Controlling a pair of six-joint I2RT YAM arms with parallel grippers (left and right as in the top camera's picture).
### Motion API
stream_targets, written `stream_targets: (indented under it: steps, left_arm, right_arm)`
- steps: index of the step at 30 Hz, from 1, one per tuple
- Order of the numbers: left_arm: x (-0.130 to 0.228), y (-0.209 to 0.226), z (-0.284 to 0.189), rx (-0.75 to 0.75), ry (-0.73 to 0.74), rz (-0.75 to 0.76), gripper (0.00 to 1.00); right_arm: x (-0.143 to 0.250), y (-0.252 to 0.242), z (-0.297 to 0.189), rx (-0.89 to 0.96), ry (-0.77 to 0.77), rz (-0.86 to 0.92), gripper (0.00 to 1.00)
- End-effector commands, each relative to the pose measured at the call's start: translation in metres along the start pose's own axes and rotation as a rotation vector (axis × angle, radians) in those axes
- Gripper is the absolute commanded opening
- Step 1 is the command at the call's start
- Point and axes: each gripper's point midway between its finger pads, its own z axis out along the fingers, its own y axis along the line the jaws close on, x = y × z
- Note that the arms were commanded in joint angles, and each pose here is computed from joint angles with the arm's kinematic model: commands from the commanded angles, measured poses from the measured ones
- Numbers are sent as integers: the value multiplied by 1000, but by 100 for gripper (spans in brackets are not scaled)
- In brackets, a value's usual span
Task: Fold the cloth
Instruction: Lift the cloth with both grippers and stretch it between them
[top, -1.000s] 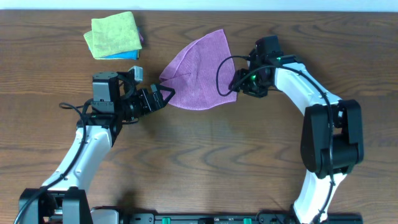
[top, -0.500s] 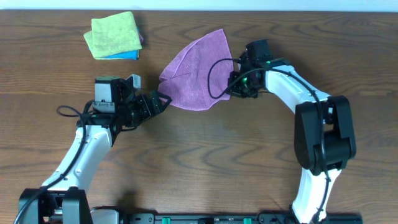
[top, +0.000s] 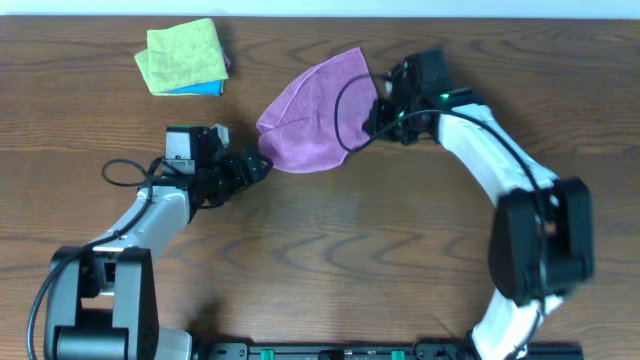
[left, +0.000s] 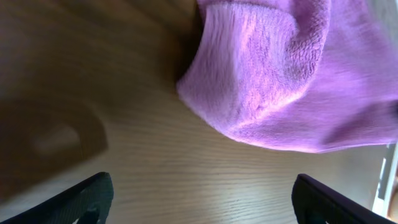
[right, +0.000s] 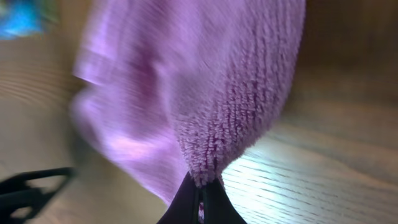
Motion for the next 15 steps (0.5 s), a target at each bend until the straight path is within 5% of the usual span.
stream_targets:
  steps: [1,15]
  left_arm:
    - [-1,-18,4,55,11,38,96]
    - [28,-58,53,117,50,107,98]
  right_arm:
    - [-25,39,-41,-73,-123,-75,1]
    - [-51,65,-75,-113,-252,-137,2]
